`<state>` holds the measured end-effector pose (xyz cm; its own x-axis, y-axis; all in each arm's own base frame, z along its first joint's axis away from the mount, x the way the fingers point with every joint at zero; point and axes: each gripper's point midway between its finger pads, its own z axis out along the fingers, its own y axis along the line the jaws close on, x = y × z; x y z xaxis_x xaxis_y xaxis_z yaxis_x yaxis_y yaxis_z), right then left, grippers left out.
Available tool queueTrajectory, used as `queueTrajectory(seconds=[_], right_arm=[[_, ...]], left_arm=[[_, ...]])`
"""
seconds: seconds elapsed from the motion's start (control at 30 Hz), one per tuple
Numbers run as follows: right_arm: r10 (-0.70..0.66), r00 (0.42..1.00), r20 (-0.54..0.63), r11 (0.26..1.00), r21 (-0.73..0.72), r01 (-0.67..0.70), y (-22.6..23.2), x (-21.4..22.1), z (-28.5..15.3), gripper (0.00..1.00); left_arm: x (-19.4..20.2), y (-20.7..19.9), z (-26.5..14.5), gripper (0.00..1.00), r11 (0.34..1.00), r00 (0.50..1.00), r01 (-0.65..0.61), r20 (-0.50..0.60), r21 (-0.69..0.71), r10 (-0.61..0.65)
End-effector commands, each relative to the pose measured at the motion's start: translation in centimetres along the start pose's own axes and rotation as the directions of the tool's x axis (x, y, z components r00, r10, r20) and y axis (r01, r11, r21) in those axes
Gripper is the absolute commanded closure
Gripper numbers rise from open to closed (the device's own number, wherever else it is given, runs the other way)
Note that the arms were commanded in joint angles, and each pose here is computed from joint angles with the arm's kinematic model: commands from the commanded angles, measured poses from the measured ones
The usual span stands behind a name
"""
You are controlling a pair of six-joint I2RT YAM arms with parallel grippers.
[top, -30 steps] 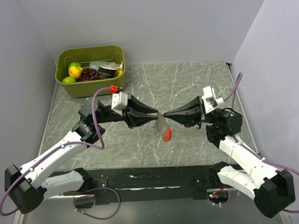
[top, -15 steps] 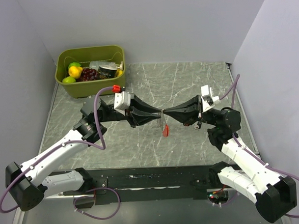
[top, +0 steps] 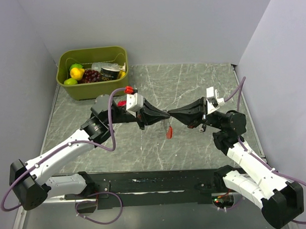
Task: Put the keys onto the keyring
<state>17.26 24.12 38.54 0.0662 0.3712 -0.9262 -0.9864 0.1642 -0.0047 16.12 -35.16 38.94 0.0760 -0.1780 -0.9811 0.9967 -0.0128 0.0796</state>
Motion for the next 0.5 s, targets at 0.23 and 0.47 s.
queueTrajectory(seconds=[0.23, 0.47], right_arm=[[-0.055, 0.998, 0.039, 0.997, -0.043, 0.057, 1.2, -1.3, -0.1, 1.0], [-0.051, 0.998, 0.032, 0.998, -0.045, 0.053, 1.3, -1.1, -0.2, 1.0]], left_arm=[[-1.9, 1.7, -0.7, 0.98, 0.989, 0.995, -0.097, -0.012, -0.112, 0.096], [-2.5, 2.5, -2.3, 0.72, 0.963, 0.986, -0.165, -0.033, -0.213, 0.161]])
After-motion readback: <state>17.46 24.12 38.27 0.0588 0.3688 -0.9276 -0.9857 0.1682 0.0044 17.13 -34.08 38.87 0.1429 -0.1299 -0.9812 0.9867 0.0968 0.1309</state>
